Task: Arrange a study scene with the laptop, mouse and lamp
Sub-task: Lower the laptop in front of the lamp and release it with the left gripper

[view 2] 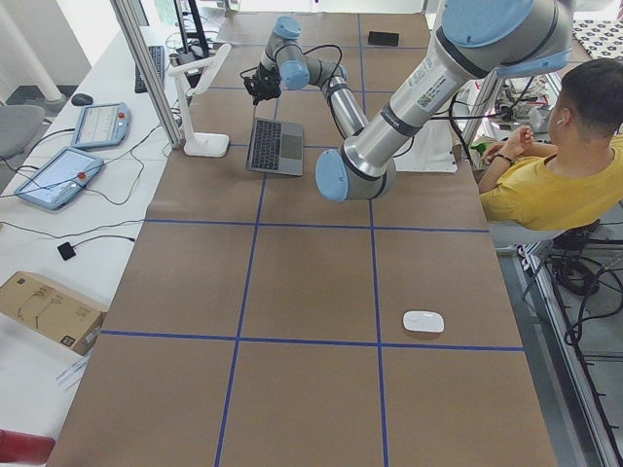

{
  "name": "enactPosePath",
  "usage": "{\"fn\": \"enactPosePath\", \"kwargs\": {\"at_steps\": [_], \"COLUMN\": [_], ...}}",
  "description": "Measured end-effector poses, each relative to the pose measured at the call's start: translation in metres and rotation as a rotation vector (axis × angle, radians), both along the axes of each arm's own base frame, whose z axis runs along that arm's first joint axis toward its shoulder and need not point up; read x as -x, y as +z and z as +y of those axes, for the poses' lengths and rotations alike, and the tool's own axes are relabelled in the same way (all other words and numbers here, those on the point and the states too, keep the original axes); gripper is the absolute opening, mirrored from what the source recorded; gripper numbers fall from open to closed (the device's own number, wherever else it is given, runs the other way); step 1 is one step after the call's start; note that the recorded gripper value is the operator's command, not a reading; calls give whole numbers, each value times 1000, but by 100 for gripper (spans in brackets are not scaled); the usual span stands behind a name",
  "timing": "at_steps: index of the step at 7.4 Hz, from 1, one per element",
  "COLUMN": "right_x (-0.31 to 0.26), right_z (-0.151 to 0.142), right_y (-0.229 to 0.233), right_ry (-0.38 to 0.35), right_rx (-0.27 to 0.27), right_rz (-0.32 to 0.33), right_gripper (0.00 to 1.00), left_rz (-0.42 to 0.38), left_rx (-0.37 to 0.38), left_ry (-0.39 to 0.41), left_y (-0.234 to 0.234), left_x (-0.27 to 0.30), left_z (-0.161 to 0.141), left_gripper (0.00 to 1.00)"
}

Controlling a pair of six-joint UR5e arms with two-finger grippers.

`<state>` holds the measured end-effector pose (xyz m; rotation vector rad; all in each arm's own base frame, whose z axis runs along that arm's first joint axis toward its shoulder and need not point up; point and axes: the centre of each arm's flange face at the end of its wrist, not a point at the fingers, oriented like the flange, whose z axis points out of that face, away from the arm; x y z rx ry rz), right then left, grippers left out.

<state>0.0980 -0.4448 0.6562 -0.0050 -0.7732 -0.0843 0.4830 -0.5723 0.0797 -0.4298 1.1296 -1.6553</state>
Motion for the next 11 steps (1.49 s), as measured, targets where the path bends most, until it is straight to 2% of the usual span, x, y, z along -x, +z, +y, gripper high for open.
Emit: {"fn": "enactPosePath", "kwargs": {"at_steps": [5, 6, 7, 11], "right_x": [1, 2, 2, 2], "right_z": [0, 0, 0, 0], "right_y": [2, 2, 2, 2], "right_ry": [-3, -3, -4, -4], "right_rx": [3, 3, 4, 4], "right_rz": [-1, -2, -3, -3], "right_gripper": [100, 100, 100, 100], "left_rz": [2, 1, -1, -1], "left_rx": [-22, -25, -27, -46], "left_ry": [-26, -26, -25, -17], "left_y": [3, 6, 8, 12], "left_x": [-19, -19, -19, -12], "left_z": [-20, -21, -21, -16], "left_gripper": [0, 32, 98, 100]}}
